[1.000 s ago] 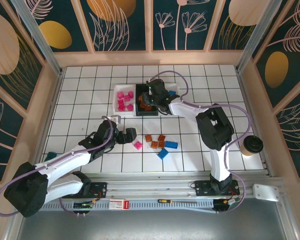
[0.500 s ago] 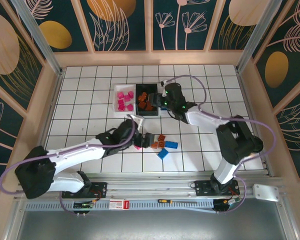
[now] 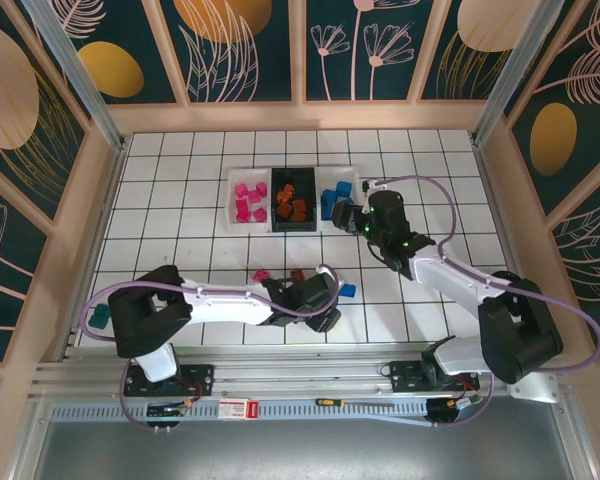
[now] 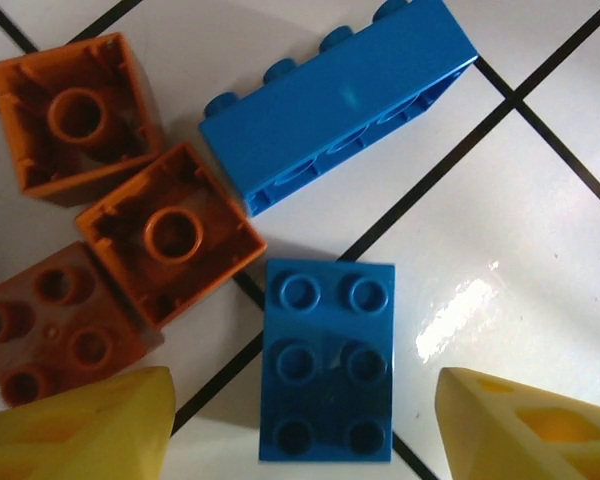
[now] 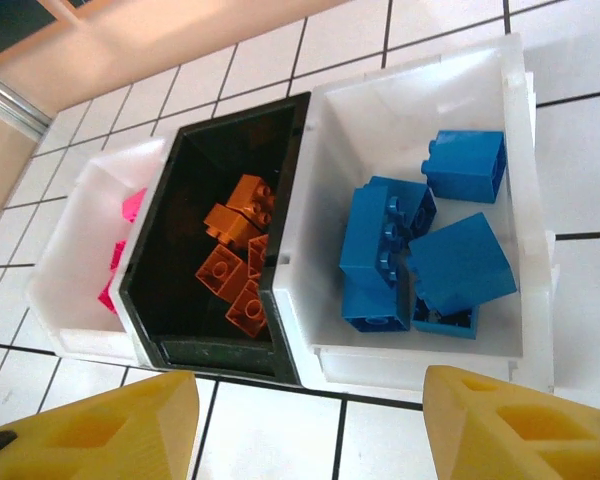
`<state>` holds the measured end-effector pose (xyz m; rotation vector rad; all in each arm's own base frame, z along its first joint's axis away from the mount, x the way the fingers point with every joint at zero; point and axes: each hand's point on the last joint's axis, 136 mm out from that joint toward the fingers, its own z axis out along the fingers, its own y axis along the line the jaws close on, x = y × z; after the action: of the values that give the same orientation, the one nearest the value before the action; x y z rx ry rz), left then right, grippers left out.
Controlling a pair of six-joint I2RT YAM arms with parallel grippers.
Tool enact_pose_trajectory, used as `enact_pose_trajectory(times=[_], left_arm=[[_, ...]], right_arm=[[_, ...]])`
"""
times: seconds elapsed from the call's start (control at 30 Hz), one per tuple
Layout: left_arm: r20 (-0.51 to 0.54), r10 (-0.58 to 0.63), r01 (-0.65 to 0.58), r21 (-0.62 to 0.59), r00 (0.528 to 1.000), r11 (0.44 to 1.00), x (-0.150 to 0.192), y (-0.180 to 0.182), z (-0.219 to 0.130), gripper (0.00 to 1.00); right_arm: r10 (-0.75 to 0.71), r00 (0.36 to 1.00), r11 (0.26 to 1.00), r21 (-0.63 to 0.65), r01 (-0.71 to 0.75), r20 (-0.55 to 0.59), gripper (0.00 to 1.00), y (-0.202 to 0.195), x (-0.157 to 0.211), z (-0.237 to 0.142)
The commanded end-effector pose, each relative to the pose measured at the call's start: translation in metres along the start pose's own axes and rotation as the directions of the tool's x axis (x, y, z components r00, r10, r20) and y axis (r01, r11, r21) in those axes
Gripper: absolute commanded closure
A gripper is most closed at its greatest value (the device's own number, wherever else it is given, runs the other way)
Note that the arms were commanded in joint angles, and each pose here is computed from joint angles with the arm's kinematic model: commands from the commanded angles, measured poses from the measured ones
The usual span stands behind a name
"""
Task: Sort the legos into containers by color
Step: Pick up the lego from the middle-left of the table.
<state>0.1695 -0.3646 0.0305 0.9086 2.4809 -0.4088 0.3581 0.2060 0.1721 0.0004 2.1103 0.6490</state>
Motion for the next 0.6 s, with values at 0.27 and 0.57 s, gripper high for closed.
enact_pose_trajectory(times=[0.27, 0.57], left_arm=[[-0.088, 0.055, -0.064, -0.107, 0.995, 0.992, 0.022, 0.014, 0.024, 0.5], [0.026, 0.037, -0.035, -0.09, 0.999, 0.995, -0.01, 0.004, 0.002, 0.67]], right_arm=[[0.018, 0.998, 1.0, 0.005, -0.018, 0.062, 0.39, -0.006, -0.011, -0.017], [0.034, 0.996, 0.999, 0.019, -0.035, 0.082, 0.39, -0.014, -0.016, -0.024]])
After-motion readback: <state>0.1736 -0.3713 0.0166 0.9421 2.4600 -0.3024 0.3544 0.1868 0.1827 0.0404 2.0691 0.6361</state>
